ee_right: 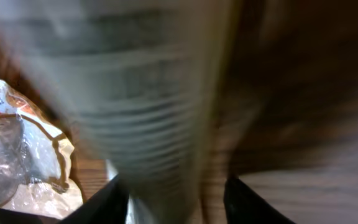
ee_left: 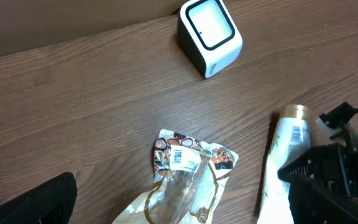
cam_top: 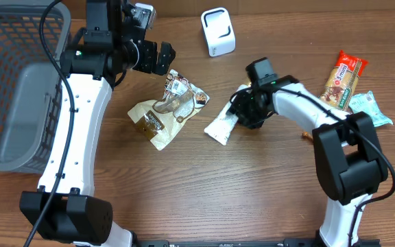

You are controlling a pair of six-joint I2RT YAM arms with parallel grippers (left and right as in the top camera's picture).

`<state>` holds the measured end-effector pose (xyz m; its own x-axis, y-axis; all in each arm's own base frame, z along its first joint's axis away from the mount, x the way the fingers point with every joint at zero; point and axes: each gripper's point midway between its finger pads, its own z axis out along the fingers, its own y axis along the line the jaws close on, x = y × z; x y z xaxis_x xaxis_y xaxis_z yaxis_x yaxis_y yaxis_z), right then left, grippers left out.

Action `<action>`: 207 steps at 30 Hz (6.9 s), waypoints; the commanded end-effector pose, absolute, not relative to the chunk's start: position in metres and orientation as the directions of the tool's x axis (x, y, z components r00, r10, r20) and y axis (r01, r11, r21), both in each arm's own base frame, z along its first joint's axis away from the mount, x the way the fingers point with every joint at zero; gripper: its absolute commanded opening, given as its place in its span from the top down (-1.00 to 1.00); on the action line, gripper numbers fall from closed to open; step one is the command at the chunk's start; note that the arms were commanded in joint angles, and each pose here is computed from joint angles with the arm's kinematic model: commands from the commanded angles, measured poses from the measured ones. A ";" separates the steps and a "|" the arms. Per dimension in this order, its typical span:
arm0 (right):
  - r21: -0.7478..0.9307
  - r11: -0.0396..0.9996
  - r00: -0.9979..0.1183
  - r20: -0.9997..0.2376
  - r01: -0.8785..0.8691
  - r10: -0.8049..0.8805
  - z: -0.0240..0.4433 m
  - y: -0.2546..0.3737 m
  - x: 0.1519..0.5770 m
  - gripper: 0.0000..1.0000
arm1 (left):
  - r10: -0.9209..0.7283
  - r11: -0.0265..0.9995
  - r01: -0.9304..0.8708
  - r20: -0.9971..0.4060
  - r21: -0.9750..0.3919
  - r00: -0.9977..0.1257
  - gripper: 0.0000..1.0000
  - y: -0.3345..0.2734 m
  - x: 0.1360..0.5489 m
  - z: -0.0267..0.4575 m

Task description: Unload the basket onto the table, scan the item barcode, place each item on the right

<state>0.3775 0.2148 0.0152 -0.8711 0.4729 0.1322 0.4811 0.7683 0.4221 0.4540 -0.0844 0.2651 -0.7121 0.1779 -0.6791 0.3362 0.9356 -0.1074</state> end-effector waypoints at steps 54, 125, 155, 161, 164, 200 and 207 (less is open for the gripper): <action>0.563 0.796 -0.968 -0.034 -0.224 -0.248 0.035 0.214 0.335 -0.86 | 0.199 0.928 0.361 -0.702 -0.088 -0.684 -1.00 -0.088 0.453 0.276; 0.539 0.745 -0.794 -0.607 -0.394 0.020 0.309 0.183 0.348 0.93 | 0.199 0.928 0.361 -0.702 -0.088 -0.684 -0.99 -0.088 0.453 0.276; -0.631 0.754 -0.550 -0.571 -0.180 -0.609 0.179 0.167 0.608 0.93 | 0.199 0.928 0.361 -0.702 -0.088 -0.684 -1.00 -0.088 0.453 0.276; -0.642 0.747 -0.530 -0.580 -0.171 -0.619 0.166 0.172 0.620 0.93 | 0.199 0.929 0.361 -0.702 -0.088 -0.684 -1.00 -0.088 0.453 0.276; -0.656 0.733 -0.528 -0.564 -0.180 -0.635 0.157 0.172 0.623 0.93 | 0.199 0.929 0.360 -0.702 -0.088 -0.684 -0.99 -0.088 0.453 0.276; -0.740 0.660 -0.578 -0.485 -0.130 -0.657 0.114 0.173 0.625 0.93 | 0.200 0.928 0.362 -0.702 -0.088 -0.684 -1.00 -0.089 0.452 0.276; -0.765 0.638 -0.590 -0.476 -0.087 -0.652 0.121 0.172 0.621 0.93 | 0.200 0.928 0.362 -0.702 -0.088 -0.684 -1.00 -0.089 0.452 0.276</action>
<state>0.6163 0.1727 0.0878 -0.5972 -0.6819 -0.4224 -0.1938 0.6336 -0.7490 0.4540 -0.0844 0.2651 -0.7121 0.1779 -0.6791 0.3362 0.9356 -0.1074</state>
